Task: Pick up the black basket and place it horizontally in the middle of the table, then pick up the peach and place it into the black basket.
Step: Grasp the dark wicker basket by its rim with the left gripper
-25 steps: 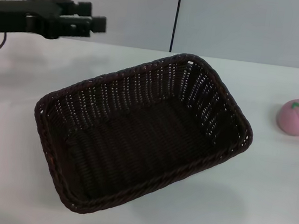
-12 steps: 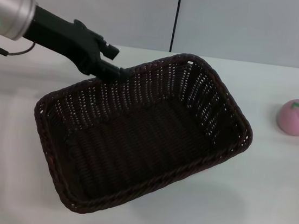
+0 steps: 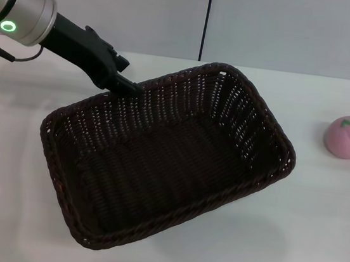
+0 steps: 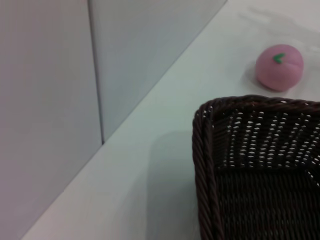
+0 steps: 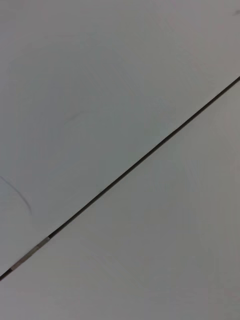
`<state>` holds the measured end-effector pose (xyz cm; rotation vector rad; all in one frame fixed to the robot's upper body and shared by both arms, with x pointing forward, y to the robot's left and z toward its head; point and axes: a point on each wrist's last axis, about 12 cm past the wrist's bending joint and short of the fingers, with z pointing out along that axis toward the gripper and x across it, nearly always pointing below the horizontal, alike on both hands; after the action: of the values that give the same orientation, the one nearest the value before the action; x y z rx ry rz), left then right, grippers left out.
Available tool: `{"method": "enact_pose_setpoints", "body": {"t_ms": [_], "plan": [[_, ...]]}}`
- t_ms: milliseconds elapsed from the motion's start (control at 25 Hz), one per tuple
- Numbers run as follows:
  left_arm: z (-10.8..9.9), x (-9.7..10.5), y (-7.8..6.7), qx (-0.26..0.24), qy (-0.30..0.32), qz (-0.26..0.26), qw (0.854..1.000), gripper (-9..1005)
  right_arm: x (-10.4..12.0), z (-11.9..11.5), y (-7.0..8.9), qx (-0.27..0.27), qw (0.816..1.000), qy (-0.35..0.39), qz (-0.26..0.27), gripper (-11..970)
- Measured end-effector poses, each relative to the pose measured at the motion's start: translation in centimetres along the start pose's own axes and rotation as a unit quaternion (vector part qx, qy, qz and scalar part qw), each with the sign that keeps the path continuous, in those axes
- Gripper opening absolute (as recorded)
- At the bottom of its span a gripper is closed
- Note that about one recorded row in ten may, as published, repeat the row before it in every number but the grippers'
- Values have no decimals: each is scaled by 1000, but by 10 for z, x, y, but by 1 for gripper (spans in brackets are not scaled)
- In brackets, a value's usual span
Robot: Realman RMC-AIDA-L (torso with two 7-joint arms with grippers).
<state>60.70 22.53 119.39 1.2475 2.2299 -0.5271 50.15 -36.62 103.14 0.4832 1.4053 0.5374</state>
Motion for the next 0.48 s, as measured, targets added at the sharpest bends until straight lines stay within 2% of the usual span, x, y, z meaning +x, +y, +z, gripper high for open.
{"method": "enact_pose_setpoints", "body": {"t_ms": [480], "plan": [[3, 5, 1, -5, 10, -4, 1000, 658, 0, 0, 0, 0, 1000, 0, 0, 602]]}}
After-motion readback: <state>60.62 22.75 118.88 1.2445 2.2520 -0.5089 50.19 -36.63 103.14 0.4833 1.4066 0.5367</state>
